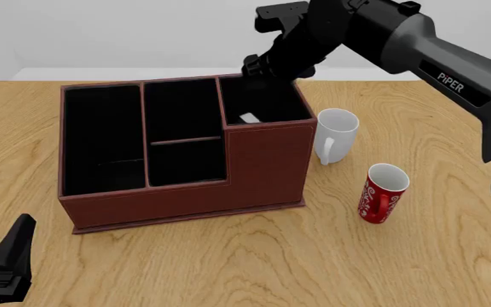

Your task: Pick up the book and place it in the right compartment of the caddy.

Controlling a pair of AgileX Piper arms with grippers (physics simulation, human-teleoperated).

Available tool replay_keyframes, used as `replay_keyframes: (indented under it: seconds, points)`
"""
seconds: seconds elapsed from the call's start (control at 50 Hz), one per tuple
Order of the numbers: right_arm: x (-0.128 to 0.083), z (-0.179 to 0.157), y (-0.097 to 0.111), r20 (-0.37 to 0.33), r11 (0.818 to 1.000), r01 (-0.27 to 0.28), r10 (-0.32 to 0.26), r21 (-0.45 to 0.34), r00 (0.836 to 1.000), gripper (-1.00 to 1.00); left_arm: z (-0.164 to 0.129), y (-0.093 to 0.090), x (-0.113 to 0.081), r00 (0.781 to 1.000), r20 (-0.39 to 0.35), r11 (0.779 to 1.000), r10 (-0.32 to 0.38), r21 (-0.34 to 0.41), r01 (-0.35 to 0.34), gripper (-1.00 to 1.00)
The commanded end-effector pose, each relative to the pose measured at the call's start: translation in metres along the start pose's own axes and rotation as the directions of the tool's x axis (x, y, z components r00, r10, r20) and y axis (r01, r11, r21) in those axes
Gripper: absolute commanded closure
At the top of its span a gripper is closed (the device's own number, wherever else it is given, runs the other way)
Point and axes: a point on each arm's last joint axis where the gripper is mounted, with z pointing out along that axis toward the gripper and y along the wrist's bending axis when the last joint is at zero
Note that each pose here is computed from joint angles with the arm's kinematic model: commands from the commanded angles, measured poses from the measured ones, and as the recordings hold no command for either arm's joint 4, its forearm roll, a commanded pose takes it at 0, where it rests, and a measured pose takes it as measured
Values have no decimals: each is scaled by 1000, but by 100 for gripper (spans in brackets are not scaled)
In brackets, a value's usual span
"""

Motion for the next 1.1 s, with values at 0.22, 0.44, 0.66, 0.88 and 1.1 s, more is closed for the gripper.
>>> replay_keyframes:
  seconds: [0.22,0.44,0.66,0.88,1.1]
  points:
    - [26,-56,-9,135,998,65,-67,21,989,-100,0,0,0,1000,0,1000,0,0,0,-100]
    - [75,-110,5,285,983,184,-184,24,941,-100,0,0,0,1000,0,1000,0,0,0,-100]
    - [124,-166,19,457,945,322,-309,53,834,-100,0,0,0,1000,0,1000,0,0,0,-100]
    - [160,-200,18,563,929,359,-346,92,750,-100,0,0,0,1000,0,1000,0,0,0,-100]
    - [217,-250,12,706,925,360,-333,117,625,-100,0,0,0,1000,0,1000,0,0,0,-100]
